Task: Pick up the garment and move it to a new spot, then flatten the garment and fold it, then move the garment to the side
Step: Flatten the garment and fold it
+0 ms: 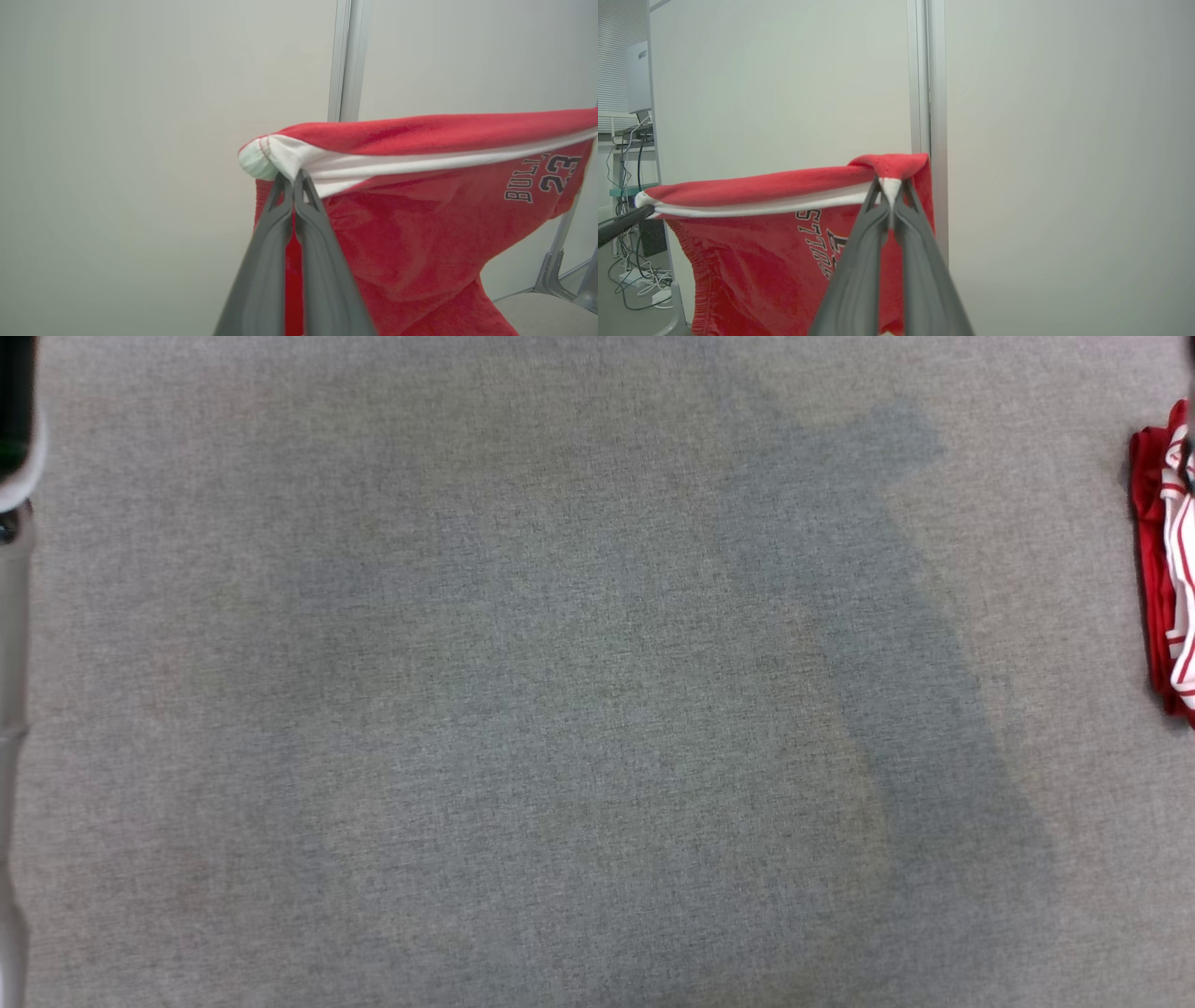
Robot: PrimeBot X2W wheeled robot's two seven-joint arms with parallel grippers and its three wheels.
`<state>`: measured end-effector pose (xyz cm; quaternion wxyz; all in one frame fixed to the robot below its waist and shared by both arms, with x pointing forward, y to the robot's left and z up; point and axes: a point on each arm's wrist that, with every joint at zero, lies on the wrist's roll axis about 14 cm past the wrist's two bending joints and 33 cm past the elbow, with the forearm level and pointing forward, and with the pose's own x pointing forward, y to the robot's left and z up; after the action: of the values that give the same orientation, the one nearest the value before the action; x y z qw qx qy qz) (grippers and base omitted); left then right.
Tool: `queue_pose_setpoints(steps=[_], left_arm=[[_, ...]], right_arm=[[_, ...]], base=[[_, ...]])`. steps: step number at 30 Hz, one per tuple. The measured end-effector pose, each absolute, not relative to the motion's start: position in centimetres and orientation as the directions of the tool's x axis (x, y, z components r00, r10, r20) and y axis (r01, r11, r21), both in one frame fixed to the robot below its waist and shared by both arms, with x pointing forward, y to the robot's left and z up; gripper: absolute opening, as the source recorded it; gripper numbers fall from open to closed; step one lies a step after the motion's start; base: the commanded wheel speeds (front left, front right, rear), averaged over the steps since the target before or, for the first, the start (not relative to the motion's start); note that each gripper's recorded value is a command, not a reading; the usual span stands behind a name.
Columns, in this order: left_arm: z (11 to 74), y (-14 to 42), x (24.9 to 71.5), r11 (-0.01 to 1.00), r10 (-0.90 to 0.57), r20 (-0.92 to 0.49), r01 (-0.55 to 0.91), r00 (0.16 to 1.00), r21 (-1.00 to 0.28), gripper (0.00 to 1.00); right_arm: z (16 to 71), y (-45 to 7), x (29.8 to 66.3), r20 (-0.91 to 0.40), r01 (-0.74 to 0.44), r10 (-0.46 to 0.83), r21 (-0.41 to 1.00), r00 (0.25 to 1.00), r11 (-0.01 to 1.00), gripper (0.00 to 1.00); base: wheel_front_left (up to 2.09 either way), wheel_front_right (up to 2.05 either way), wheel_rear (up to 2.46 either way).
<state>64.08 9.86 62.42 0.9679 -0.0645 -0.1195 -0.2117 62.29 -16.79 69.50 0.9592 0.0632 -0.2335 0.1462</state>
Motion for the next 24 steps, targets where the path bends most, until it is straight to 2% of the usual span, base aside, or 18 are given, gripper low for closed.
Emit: queue_pose_setpoints(steps=[4,9,15,19,24], left_arm=[[60.6,8.9,63.0,0.888,-0.425,0.249,0.455,0.870,-0.072,0.00],[52.7,8.1,59.4,0.872,-0.468,0.081,0.475,0.880,-0.119,0.00],[43.8,8.0,50.4,0.865,-0.469,-0.145,0.419,0.871,-0.277,0.00],[40.3,8.3,44.2,0.862,-0.462,-0.281,0.351,0.841,-0.365,0.00],[39.8,8.4,38.4,0.852,-0.481,-0.364,0.329,0.797,-0.407,0.00]], right_arm=[[66.0,-16.0,61.8,0.374,-0.339,0.303,0.034,0.877,0.940,0.00],[56.7,-16.1,59.0,0.130,-0.338,0.324,0.106,0.937,0.935,0.00],[45.9,-16.2,50.6,-0.223,-0.296,0.349,0.241,0.910,0.924,0.00],[43.2,-16.9,45.5,-0.341,-0.242,0.339,0.297,0.877,0.924,0.00],[43.1,-18.4,40.7,-0.397,-0.192,0.315,0.320,0.862,0.928,0.00]], base=[[0.00,0.00,0.00],[0.00,0.00,0.00],[0.00,0.00,0.00],[0.00,0.00,0.00],[0.00,0.00,0.00]])
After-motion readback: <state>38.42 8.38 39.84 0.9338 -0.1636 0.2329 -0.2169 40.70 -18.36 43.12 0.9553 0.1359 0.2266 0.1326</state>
